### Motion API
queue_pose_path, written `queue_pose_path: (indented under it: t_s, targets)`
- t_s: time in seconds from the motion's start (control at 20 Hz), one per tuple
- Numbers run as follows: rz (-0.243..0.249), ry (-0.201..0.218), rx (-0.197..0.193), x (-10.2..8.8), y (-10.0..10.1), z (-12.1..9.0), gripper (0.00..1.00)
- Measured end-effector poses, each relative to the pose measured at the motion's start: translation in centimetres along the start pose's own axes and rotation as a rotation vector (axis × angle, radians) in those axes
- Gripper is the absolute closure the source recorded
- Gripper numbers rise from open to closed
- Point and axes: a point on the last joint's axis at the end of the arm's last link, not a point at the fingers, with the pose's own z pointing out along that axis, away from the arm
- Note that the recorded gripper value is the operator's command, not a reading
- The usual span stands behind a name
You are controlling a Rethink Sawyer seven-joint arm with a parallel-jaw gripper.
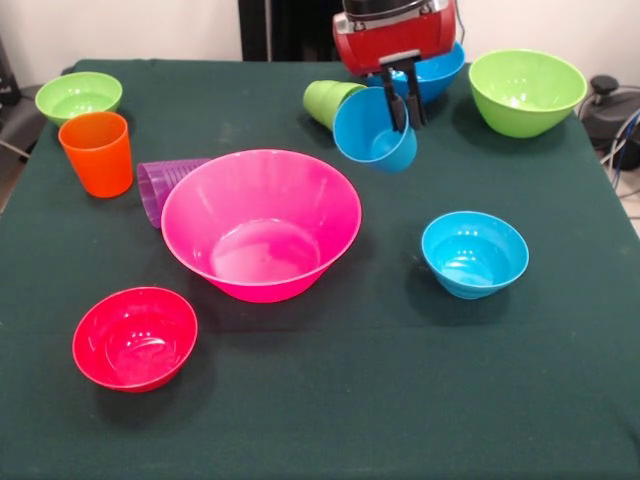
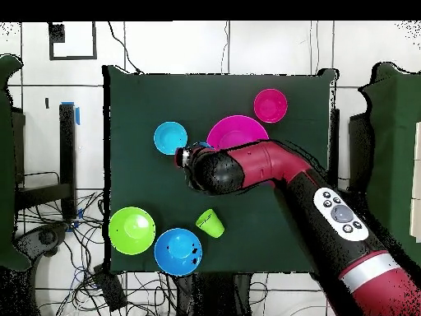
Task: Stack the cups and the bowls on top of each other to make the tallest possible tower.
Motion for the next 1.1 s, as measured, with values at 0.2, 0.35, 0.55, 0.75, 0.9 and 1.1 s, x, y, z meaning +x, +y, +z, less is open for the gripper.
queue_pose_path:
  t_s: [0.2, 0.35, 0.55, 0.75, 0.9, 1.1]
  targets:
    - [0.003, -0.013, -0.014, -0.4, -0.2, -0.5, 1.0]
    - [0.006, -0.02, -0.022, -0.8, -0.5, -0.9, 1.0]
    - [-0.026, -0.005, -0.021, -0.9, -1.1, -1.5, 1.0]
    - [-0.108, 0.011, -0.006, -0.6, -1.6, -1.7, 1.0]
    - [-0.178, 0.027, 0.016, -0.3, -2.1, -1.9, 1.0]
    - [-0.216, 0.033, 0.034, -0.4, -2.8, -2.6, 1.0]
